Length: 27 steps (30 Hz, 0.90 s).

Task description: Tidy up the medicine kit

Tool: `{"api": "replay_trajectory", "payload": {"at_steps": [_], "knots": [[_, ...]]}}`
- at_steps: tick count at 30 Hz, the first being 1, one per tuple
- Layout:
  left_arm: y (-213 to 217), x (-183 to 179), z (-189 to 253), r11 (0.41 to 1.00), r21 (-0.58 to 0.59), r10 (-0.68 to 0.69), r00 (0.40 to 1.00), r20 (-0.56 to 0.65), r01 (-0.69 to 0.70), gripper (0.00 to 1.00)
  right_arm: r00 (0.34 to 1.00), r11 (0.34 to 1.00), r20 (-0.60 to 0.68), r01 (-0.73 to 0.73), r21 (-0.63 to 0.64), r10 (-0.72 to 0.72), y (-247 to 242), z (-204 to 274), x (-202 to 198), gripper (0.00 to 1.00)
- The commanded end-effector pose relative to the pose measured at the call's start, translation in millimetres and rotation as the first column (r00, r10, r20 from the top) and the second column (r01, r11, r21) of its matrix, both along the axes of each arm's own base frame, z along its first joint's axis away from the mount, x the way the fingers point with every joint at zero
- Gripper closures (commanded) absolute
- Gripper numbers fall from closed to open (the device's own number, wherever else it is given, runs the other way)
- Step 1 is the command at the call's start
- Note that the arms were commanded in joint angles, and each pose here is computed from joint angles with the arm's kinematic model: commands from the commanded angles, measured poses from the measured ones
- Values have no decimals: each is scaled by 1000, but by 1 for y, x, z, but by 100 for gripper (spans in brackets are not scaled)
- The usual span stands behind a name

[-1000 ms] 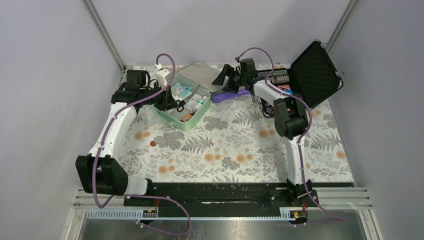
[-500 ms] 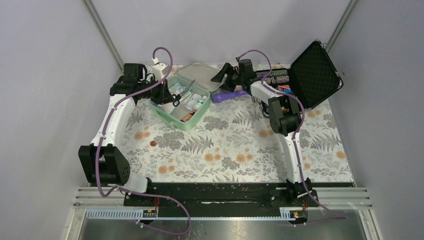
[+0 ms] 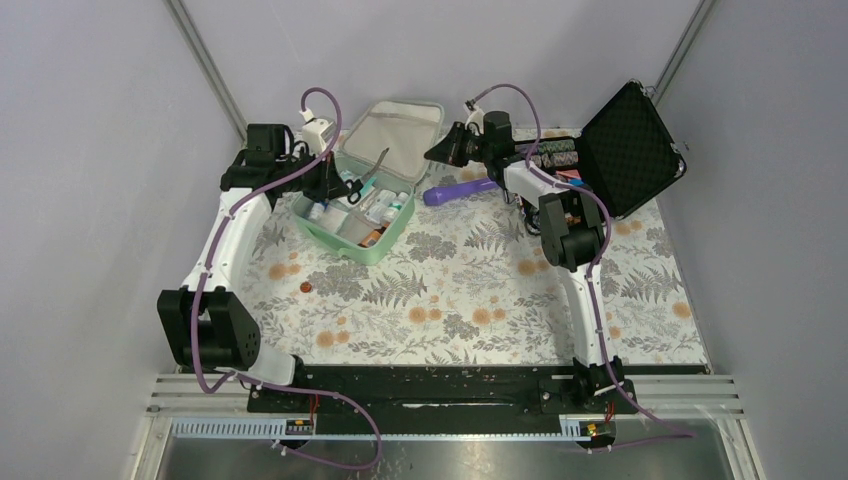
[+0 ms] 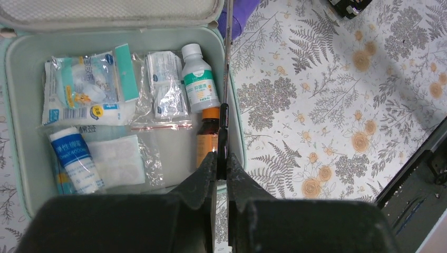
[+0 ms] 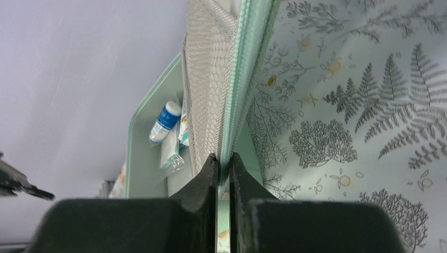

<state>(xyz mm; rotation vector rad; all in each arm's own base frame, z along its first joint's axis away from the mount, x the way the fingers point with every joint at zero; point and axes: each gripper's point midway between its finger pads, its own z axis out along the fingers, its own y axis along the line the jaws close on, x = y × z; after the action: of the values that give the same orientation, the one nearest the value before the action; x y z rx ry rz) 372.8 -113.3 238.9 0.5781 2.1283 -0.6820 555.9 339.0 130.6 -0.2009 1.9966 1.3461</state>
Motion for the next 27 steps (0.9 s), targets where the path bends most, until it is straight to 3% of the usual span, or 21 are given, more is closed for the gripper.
{"api": "replay_trajectory", "payload": {"at_steps": [1,7,10,12,14,17,19,21,23,25,27], "knots": [[3,22,42,999,-17,31,986,166,-29,100,928,985,331,-167,-48,173,26,61,-31,99],[4,35,88,977,-152,180,956,231,-147,100,815,962,524,-139,-236,247,33,72,-76,100],[-1,30,110,969,-206,187,948,257,-136,100,781,950,559,-136,-281,277,33,72,-98,100],[1,26,118,988,-132,119,920,374,-75,100,764,939,565,-157,-307,312,34,69,-113,100],[2,20,121,1000,17,-22,856,517,15,100,749,929,570,-171,-328,338,34,67,-124,100],[3,16,125,964,249,-239,716,656,93,100,740,920,568,-177,-351,359,29,65,-137,100],[5,20,129,943,320,-296,658,692,88,100,731,913,570,-184,-364,374,26,64,-144,100],[13,37,147,981,194,-132,688,714,-14,100,723,906,571,-185,-381,388,24,61,-150,100],[26,56,159,981,-48,173,753,634,-186,100,722,904,571,-183,-387,391,23,60,-154,100],[30,65,157,915,-247,400,806,436,-320,100,722,900,568,-180,-397,395,23,59,-156,100],[22,68,152,845,-368,494,829,263,-387,100,724,898,566,-171,-406,394,25,58,-159,100]]}}
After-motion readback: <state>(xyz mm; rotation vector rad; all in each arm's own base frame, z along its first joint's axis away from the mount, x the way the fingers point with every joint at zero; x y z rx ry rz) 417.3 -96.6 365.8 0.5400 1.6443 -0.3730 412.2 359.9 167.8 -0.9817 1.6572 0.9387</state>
